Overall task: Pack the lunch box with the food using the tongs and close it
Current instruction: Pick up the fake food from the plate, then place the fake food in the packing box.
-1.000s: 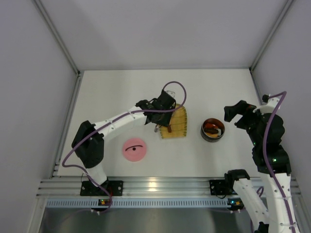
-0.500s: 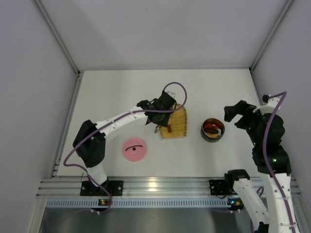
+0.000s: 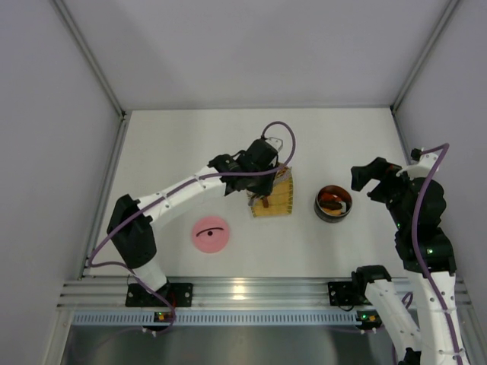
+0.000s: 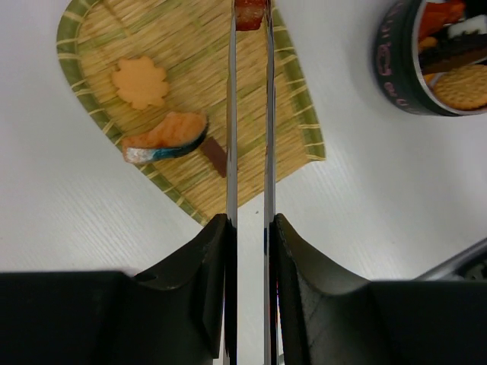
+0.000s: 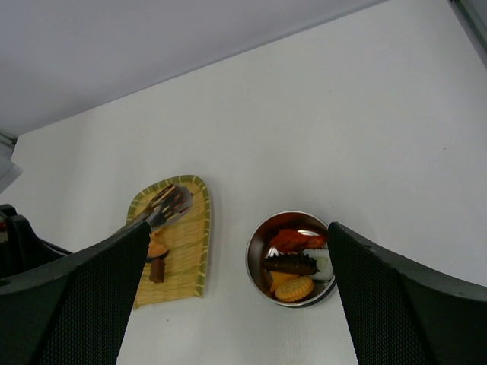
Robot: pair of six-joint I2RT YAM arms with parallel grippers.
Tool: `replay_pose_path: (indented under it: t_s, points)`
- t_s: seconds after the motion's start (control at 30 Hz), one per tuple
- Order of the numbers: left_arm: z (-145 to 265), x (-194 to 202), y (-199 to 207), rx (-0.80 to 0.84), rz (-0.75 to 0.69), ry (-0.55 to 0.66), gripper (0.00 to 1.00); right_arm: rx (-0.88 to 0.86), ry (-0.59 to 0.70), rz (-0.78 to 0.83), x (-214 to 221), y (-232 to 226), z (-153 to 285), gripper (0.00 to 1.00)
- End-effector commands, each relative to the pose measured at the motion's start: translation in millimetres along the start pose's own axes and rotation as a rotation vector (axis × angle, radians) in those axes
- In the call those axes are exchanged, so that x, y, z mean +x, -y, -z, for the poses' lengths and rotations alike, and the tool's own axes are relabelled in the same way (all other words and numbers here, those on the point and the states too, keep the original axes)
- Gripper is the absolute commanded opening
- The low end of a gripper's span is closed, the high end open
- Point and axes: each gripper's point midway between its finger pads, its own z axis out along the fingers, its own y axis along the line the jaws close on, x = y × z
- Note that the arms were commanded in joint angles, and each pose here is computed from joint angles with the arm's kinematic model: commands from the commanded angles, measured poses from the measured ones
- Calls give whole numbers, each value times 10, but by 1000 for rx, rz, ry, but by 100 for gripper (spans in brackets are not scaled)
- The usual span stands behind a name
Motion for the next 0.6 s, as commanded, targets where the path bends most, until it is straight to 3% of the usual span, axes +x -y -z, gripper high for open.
replay_pose_path:
  t_s: [0.0,0.27,0.57]
  points:
    - [440,-397,478,169,-38,136,17,6,15,0,-64,4,44,98]
    - [562,-405,1087,291,-135,142,19,1,18,0,-93,-14,62,98]
    - [423,-291,1346,344,-171,98,24,1,18,1,-108,-20,52,98]
